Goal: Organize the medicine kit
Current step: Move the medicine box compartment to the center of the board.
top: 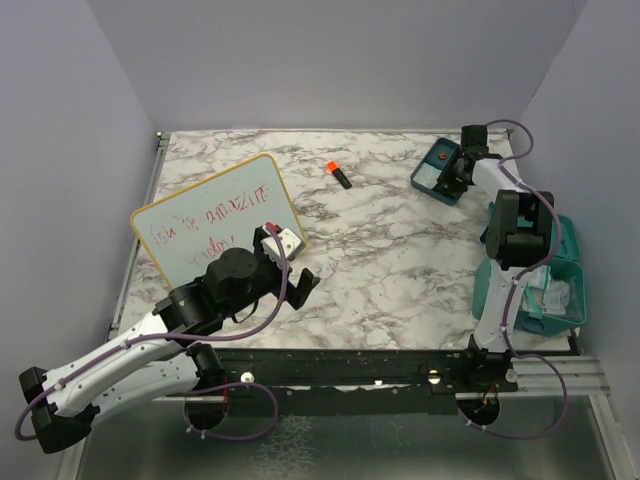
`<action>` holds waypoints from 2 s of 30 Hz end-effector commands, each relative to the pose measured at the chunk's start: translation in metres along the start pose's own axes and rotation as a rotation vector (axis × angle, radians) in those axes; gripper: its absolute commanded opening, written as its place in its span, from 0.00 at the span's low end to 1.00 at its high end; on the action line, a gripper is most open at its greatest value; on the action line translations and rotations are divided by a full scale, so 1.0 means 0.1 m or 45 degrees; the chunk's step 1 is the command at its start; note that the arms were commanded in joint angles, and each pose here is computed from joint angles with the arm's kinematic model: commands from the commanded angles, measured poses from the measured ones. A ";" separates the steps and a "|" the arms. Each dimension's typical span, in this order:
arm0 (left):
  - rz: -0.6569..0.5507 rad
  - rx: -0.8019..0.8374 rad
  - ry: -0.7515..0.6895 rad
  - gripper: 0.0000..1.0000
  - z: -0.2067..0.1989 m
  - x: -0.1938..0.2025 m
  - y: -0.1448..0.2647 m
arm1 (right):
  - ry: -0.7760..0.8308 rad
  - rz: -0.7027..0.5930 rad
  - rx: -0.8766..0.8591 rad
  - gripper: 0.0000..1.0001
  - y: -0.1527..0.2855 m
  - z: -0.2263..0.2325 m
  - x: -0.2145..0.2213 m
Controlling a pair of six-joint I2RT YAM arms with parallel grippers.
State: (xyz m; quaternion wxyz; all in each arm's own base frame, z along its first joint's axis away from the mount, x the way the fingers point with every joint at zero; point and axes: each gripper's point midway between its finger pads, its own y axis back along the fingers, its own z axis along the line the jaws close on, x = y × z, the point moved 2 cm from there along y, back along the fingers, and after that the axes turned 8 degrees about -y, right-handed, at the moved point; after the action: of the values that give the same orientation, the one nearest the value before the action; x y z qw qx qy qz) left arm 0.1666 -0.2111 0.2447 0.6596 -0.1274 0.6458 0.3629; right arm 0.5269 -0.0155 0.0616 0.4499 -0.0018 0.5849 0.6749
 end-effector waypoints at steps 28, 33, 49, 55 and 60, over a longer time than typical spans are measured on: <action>0.001 0.008 -0.009 0.99 -0.02 0.05 -0.05 | 0.005 0.026 0.046 0.38 -0.16 0.08 0.11; 0.002 0.001 -0.009 0.99 -0.01 0.06 -0.04 | 0.019 0.056 0.028 0.31 -0.18 0.11 0.15; 0.010 0.021 -0.014 0.99 -0.04 0.07 -0.06 | 0.157 0.038 -0.011 0.01 0.10 0.27 0.19; 0.011 0.000 -0.006 0.99 -0.01 0.07 -0.06 | 0.208 0.065 0.014 0.01 0.35 0.27 0.48; 0.005 0.015 -0.004 0.99 -0.03 0.07 -0.06 | 0.257 0.133 0.064 0.01 0.58 0.21 0.96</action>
State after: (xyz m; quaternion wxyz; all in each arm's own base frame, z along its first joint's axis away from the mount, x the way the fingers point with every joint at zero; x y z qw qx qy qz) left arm 0.1683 -0.2136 0.2372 0.6585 -0.1214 0.6455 0.3675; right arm 0.4794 0.0487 0.0610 0.3707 -0.0350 0.6226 0.6882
